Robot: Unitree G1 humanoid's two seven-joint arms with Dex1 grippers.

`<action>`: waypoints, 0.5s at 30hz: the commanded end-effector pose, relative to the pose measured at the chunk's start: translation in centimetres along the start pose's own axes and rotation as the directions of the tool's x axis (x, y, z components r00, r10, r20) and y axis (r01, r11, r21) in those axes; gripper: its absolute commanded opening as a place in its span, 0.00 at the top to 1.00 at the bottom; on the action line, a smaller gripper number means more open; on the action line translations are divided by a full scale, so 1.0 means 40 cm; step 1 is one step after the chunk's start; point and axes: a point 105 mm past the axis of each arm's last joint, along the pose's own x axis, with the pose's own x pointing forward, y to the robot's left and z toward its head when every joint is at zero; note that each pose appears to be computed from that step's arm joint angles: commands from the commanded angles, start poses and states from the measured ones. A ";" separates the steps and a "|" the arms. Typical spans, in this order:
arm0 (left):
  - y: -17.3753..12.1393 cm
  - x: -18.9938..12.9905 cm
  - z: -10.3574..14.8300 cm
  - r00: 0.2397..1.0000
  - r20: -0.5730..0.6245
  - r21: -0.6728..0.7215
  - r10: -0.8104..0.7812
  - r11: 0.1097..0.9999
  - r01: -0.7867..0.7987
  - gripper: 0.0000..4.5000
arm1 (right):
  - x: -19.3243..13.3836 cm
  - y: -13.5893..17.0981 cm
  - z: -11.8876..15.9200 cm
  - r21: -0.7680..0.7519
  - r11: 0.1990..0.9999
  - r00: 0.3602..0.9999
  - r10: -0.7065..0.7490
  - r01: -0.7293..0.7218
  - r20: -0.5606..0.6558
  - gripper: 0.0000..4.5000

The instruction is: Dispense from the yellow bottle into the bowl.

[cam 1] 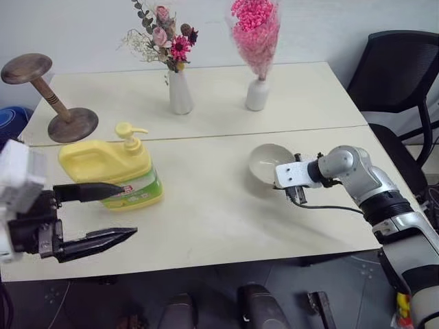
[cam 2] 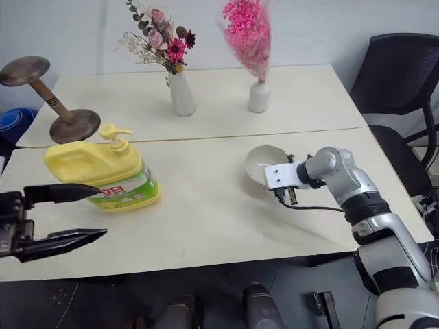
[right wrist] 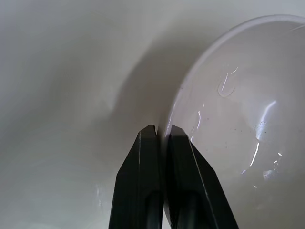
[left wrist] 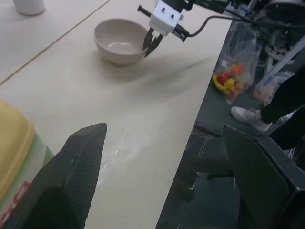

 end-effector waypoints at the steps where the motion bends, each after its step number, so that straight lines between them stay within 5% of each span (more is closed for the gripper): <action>1: 0.012 -0.010 0.010 0.998 0.044 0.057 0.052 0.997 -0.054 0.08 | 0.015 -0.005 -0.020 0.043 0.997 0.998 -0.070 0.070 0.005 0.88; 7: 0.036 -0.026 0.003 0.988 0.104 0.049 0.119 0.991 -0.124 0.08 | -0.015 -0.026 -0.060 0.228 0.961 0.986 -0.165 0.155 0.026 0.45; 11: 0.048 -0.067 0.003 0.970 0.159 0.030 0.185 0.981 -0.192 0.08 | -0.200 -0.074 -0.049 0.478 0.872 0.940 -0.246 0.108 0.238 0.15; 15: 0.059 -0.117 0.016 0.943 0.222 -0.010 0.249 0.967 -0.254 0.08 | -0.365 -0.038 -0.102 0.616 0.785 0.933 -0.266 0.062 0.244 0.15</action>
